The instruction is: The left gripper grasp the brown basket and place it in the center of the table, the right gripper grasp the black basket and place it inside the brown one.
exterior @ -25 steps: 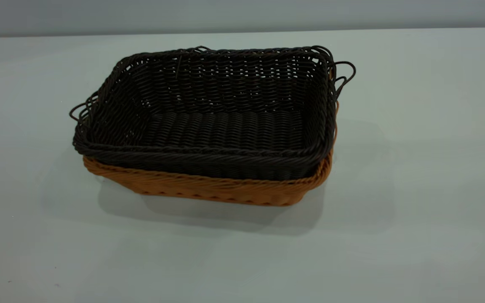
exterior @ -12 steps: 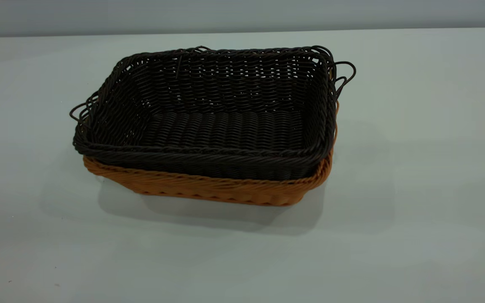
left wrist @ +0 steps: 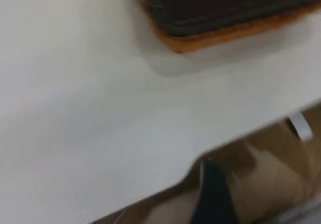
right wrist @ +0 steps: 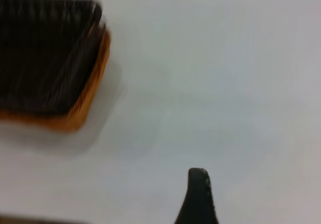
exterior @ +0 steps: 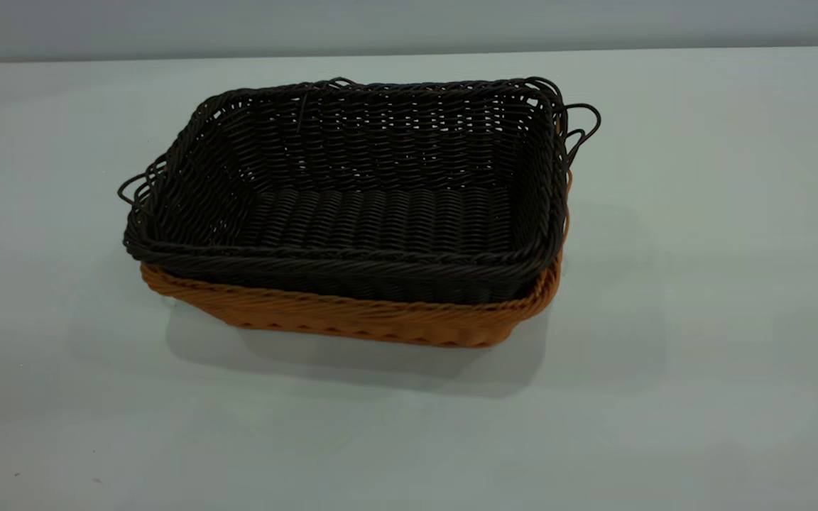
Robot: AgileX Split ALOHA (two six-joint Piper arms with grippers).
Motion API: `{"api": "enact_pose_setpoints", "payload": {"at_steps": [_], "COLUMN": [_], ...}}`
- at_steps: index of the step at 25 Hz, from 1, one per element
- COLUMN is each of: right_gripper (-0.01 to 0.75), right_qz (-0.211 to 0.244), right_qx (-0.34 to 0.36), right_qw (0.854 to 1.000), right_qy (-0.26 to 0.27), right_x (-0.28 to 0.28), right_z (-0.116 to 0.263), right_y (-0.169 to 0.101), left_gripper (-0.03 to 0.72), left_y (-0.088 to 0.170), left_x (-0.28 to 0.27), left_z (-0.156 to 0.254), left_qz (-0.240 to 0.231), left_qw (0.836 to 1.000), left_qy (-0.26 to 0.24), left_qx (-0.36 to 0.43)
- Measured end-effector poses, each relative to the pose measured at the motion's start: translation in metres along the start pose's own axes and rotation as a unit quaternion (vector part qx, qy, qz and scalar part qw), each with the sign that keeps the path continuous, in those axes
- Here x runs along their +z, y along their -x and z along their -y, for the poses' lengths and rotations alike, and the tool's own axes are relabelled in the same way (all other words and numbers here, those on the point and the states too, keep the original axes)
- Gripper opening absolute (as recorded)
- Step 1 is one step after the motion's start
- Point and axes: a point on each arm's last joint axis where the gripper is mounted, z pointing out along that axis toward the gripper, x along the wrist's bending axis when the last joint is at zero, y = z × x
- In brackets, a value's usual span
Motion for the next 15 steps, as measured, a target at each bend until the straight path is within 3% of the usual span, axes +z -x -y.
{"api": "enact_pose_setpoints", "payload": {"at_steps": [8, 15], "right_gripper": [0.519, 0.519], "right_qz": [0.001, 0.001], "right_qx": [-0.001, -0.001], "right_qw": [1.000, 1.000], "right_qy": [0.014, 0.013], "right_x": [-0.004, -0.004], "right_z": [0.003, 0.003], "right_y": [0.000, 0.000], "left_gripper": [0.493, 0.493], "left_y": [0.002, 0.005], "left_x": [-0.015, -0.019], "left_z": [0.015, 0.022], "left_qz": [-0.123, -0.153], "left_qw": [0.983, 0.975], "left_qy": [0.080, 0.097], "left_qx": [-0.108, -0.131]}}
